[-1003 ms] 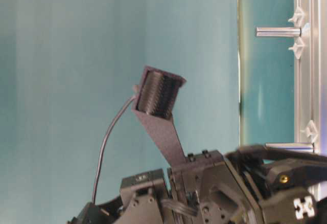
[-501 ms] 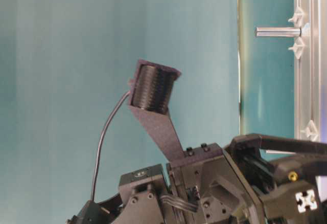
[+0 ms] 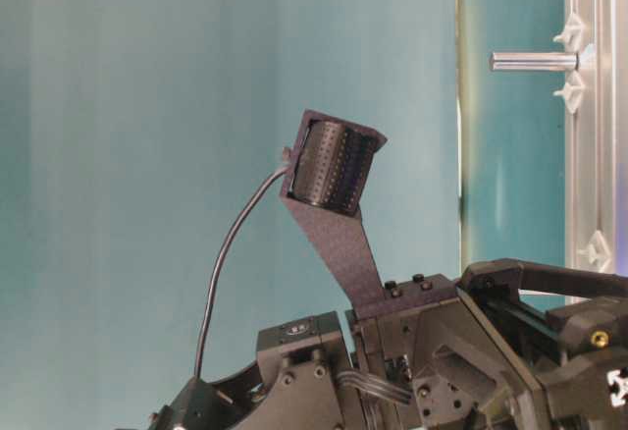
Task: Insert the large gear onto the shaft.
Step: 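Close the left gripper on the gear hub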
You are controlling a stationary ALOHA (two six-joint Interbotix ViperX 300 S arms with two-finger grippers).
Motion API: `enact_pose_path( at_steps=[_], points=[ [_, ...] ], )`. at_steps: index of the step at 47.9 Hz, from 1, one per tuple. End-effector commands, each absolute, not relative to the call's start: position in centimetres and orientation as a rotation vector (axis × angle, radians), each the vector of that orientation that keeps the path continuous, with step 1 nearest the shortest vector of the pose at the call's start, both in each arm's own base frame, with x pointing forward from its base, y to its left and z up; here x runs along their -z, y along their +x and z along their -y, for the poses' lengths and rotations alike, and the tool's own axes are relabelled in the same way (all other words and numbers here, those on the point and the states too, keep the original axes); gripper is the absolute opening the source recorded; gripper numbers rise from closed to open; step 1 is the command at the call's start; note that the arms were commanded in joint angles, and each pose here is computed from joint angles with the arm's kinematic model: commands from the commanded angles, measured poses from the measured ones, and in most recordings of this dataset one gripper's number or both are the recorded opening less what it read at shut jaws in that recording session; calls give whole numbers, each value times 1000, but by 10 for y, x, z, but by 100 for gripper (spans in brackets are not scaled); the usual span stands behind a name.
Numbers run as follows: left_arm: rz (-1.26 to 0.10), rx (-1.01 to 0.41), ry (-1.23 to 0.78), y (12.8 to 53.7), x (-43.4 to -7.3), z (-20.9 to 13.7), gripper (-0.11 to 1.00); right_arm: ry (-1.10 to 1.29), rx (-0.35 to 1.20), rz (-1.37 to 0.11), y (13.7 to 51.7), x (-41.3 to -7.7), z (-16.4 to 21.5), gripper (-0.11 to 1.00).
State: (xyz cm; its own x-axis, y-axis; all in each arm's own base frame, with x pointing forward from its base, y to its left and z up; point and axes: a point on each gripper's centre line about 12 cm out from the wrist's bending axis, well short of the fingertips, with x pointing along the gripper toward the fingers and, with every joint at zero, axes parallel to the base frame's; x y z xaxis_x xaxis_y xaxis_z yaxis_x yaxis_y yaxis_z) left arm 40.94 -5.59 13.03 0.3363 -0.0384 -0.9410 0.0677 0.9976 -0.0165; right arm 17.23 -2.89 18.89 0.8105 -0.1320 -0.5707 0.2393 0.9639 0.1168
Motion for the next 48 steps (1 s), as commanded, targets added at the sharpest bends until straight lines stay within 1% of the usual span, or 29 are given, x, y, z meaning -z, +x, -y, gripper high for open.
enact_pose_path(
  at_steps=[1, 18, 48],
  points=[
    [-1206, 75, 29, 412, -137, 59, 94, 199, 205, -585, 174, -192, 30, 3],
    [-1246, 74, 36, 407, -124, 58, 94, 201, 206, -586, 174, -191, 30, 3],
    [-1259, 72, 36, 407, -124, 58, 94, 216, 210, -580, 171, -190, 29, 3]
  ],
)
